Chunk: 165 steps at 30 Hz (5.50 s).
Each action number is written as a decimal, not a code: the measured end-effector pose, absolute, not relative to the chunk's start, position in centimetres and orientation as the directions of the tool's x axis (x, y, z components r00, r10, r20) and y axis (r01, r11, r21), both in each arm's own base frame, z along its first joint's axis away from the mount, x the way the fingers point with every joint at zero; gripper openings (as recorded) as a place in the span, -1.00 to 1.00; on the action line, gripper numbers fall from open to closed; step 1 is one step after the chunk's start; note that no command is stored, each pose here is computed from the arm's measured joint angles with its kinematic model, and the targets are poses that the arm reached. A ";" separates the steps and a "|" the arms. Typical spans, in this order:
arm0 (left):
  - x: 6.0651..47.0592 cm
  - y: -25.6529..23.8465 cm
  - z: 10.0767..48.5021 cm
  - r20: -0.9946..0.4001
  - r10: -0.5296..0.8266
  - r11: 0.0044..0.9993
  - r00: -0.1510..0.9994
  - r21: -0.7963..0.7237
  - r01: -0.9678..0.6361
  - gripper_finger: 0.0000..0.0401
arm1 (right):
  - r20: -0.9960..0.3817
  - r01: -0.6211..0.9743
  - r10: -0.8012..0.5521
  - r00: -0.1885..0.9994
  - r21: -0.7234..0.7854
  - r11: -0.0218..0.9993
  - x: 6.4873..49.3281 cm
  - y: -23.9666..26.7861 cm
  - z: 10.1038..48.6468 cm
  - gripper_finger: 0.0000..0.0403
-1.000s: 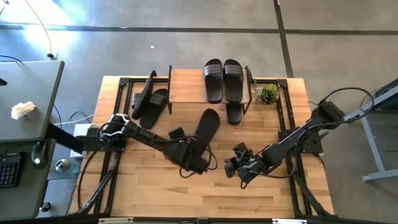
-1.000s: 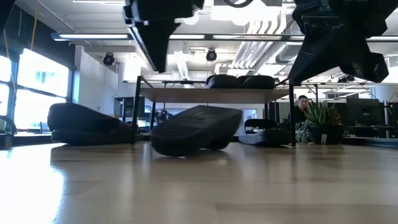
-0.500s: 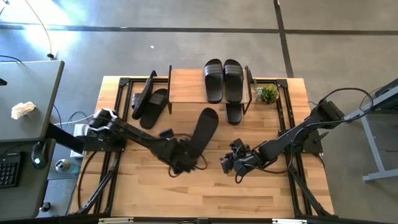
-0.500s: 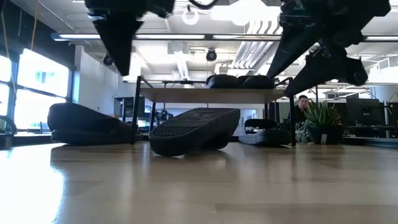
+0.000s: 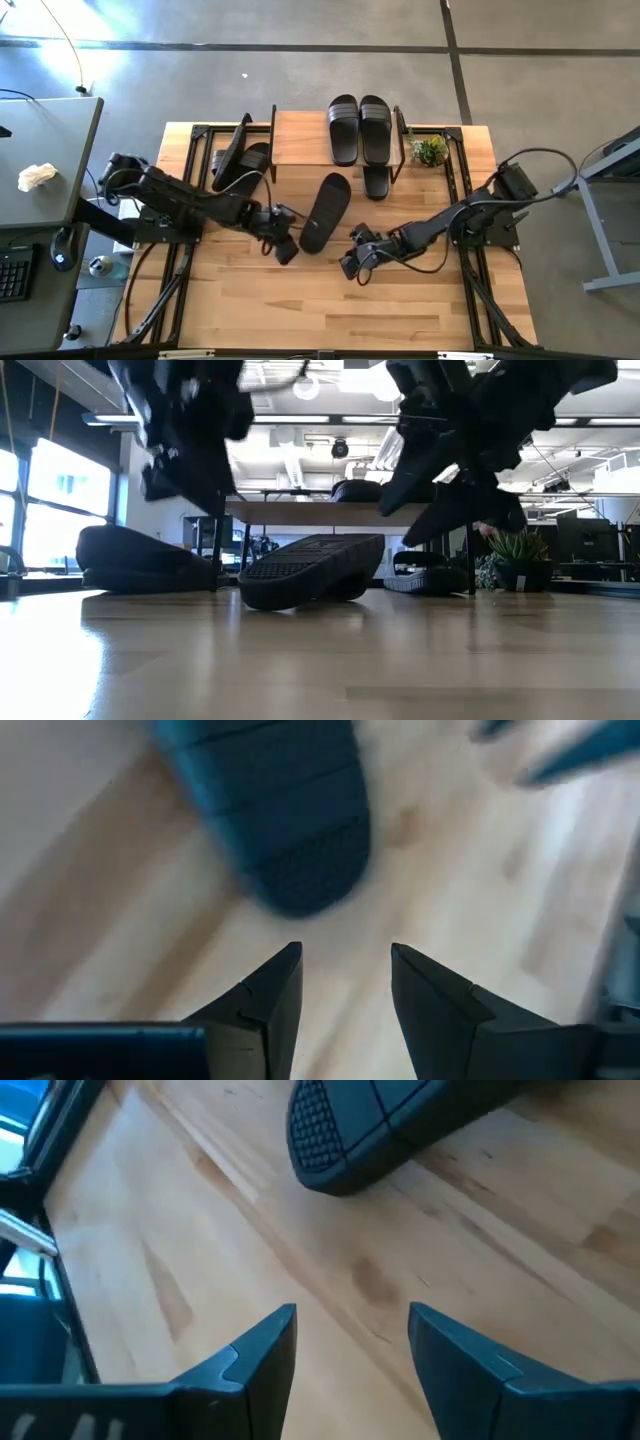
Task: Pick and place slides into the shelf
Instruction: Put the black slipper under the shelf
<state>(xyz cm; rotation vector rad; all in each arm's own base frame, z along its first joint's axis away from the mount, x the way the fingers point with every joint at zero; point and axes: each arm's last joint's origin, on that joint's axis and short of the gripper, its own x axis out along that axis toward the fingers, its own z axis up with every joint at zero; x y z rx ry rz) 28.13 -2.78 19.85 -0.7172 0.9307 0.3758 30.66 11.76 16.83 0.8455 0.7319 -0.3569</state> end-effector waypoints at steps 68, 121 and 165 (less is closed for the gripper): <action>29.4 3.5 14.2 -0.647 -0.091 0.534 0.757 -0.674 -0.511 -0.31 | -0.479 0.492 -0.125 0.869 0.808 0.323 32.0 5.8 9.8 -0.10; 24.9 -4.9 25.1 -0.322 -0.284 0.671 0.903 -0.739 -0.052 -0.31 | -0.841 0.666 -0.316 0.439 0.069 0.743 29.9 12.8 28.0 -0.76; 25.2 -3.7 19.9 -0.641 0.151 0.686 0.753 -0.480 -0.546 -0.31 | -0.872 0.234 -0.489 0.033 -0.469 0.852 38.5 11.8 19.3 -0.36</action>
